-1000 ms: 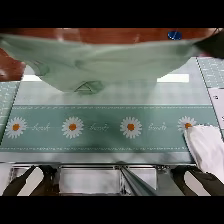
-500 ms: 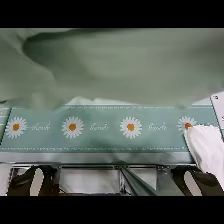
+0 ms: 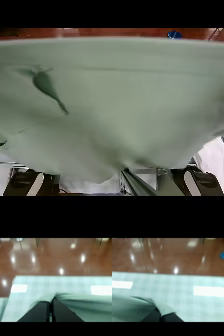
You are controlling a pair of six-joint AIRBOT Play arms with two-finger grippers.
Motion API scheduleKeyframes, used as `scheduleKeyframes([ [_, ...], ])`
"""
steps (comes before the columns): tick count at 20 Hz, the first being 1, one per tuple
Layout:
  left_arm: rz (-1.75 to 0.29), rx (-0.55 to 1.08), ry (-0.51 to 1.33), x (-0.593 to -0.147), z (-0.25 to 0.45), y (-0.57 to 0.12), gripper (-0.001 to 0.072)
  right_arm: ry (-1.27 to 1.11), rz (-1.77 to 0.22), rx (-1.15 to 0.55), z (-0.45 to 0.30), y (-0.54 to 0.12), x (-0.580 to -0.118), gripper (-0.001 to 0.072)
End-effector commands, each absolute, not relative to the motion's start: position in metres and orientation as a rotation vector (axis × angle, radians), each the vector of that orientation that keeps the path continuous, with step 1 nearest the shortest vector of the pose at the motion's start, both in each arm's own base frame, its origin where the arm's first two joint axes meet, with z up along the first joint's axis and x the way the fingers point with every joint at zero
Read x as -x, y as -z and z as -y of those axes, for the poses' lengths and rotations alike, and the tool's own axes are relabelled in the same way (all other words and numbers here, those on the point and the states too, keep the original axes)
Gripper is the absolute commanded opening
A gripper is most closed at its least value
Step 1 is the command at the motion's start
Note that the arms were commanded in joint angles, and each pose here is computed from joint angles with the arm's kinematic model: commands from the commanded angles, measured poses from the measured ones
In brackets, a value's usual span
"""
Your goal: Fold the shirts.
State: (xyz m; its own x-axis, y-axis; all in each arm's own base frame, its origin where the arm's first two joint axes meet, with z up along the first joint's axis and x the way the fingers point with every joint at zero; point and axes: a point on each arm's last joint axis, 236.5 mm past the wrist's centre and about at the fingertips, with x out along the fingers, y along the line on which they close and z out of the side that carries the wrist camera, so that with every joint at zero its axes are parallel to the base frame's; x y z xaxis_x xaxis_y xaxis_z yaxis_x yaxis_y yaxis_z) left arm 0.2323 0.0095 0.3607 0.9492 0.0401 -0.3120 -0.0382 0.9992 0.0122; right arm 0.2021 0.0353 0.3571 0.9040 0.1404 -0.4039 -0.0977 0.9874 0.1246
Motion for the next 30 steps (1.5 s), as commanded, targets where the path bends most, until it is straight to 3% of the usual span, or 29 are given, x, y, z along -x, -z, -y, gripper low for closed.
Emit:
scheduleKeyframes([
  [1, -0.546, 0.008, -0.073, -0.296, -0.013, -0.277, 0.0019, -0.126, -0.617, -0.171, -0.03, -0.277, -0.244, 0.0031],
  [10, -1.022, 0.12, -0.059, -0.445, 0.01, -0.071, 0.0019, -0.195, -0.92, -0.377, -0.026, -0.103, -0.418, 0.0031],
  [18, -1.155, 0.365, 0.006, -0.522, 0.052, 0.002, 0.0019, -0.197, -1.092, -0.478, -0.017, -0.015, -0.517, 0.0031],
  [22, -1.199, 0.327, 0.099, -0.513, 0.056, 0.0, 0.0019, -0.213, -1.122, -0.47, -0.012, -0.017, -0.515, 0.0031],
  [26, -1.437, 0.164, 0.261, -0.446, 0.051, 0.002, 0.0019, -0.256, -1.391, -0.336, 0.003, 0.01, -0.449, 0.0031],
  [30, -1.664, 0.145, 0.328, -0.387, 0.054, 0.033, 0.0019, -0.295, -1.643, -0.334, -0.003, 0.053, -0.383, 0.0031],
])
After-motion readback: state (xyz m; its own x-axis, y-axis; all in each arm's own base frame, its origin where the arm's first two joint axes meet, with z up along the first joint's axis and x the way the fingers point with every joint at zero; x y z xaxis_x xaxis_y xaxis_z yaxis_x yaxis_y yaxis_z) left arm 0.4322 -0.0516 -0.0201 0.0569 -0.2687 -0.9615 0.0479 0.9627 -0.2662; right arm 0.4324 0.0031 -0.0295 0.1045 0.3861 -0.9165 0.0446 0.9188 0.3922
